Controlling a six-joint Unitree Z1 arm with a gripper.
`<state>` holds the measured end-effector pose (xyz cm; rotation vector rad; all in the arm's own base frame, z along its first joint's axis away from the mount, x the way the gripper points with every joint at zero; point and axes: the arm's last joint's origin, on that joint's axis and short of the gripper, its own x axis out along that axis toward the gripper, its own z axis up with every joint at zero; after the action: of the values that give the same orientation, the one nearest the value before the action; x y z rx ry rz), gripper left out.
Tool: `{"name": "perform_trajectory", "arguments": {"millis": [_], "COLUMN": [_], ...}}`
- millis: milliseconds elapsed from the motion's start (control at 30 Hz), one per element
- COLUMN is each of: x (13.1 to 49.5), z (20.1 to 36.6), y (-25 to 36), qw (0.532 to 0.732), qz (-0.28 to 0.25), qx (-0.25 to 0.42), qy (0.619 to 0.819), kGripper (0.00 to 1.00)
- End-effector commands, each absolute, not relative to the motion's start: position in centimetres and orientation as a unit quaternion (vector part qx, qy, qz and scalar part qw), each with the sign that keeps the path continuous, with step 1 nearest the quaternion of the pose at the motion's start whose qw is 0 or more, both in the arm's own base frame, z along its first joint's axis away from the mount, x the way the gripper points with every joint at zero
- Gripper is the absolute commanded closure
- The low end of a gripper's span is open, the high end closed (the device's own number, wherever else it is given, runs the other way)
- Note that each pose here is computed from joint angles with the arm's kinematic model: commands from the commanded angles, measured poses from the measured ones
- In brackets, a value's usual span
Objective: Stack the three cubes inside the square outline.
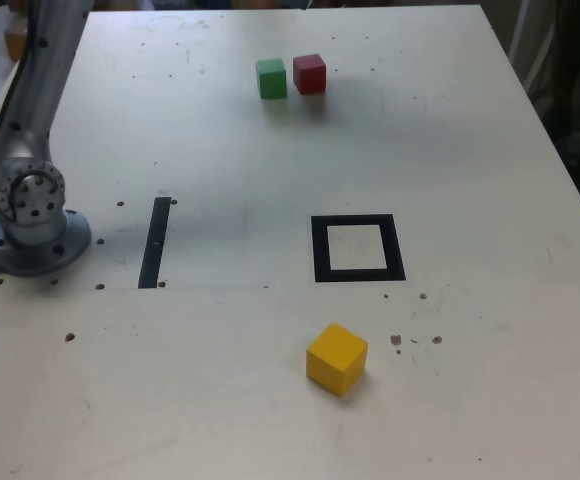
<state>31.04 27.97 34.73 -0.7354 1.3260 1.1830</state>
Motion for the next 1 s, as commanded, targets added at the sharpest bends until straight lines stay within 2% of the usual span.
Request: {"name": "perform_trajectory", "arguments": {"millis": [0, 267, 533, 833, 967], "x": [31.1, 32.2, 33.0, 31.8, 31.3], "z": [34.8, 32.9, 32.5, 31.7, 30.7], "y": [27.8, 27.2, 27.4, 28.8, 29.4], "qw": [0.568, 0.527, 0.504, 0.469, 0.445], "qz": [0.510, 0.514, 0.519, 0.538, 0.542], "qx": [-0.315, -0.407, -0.475, -0.503, -0.518], "qy": [0.564, 0.541, 0.501, 0.486, 0.490], "kGripper": [0.04, 0.01, 0.00, 0.00, 0.00]}}
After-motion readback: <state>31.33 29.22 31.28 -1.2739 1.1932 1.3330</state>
